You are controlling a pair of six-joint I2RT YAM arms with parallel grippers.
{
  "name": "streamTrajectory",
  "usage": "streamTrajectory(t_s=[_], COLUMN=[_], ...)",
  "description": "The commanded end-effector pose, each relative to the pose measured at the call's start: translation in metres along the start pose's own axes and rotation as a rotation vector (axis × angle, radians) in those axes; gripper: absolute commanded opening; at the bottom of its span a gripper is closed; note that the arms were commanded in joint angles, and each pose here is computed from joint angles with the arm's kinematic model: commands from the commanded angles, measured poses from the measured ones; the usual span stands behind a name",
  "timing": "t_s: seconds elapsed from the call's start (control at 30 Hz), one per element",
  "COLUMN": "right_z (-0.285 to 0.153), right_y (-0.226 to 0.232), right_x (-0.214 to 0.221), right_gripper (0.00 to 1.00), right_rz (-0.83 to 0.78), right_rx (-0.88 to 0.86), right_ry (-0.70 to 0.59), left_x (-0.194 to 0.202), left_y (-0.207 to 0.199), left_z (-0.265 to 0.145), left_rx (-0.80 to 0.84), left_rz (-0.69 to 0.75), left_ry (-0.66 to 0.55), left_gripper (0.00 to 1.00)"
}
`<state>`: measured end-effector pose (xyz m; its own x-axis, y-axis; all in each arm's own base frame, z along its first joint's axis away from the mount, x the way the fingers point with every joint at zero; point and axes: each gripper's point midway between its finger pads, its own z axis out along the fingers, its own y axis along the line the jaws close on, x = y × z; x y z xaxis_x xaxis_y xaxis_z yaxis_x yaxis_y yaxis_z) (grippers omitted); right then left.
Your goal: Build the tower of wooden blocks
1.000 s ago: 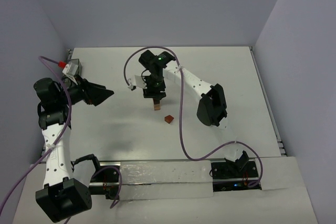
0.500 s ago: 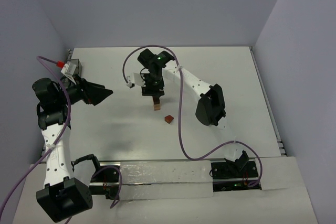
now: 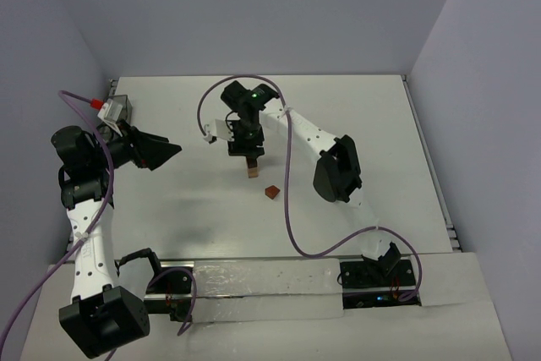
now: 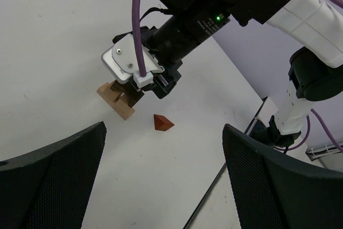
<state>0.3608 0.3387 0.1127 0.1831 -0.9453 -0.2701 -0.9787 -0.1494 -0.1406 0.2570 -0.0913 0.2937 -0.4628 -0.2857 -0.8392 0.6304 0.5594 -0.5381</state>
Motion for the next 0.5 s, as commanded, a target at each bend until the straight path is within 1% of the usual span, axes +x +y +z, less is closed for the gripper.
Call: streamTrajectory(t_s=[0.0,0.47], right_z=[-0.0042,0.0016], right_y=[-0.0050,-0.0009], right_x=[-0.0157,-0.0169], right_gripper=[0.50,0.53], right_rz=[-0.015,-0.015], right_rx=[0.028,0.017], right_ry=[-0.037,-0.027], left_x=[-0.0034,-0.0010], left_y=[-0.0046,-0.0016], left_z=[-0.0028,-0.0032], left_rx=[0.017,0.009], left_rz=[0.044,0.038], left_ry=[-0.003,0.003], left_gripper=[0.95,0.95])
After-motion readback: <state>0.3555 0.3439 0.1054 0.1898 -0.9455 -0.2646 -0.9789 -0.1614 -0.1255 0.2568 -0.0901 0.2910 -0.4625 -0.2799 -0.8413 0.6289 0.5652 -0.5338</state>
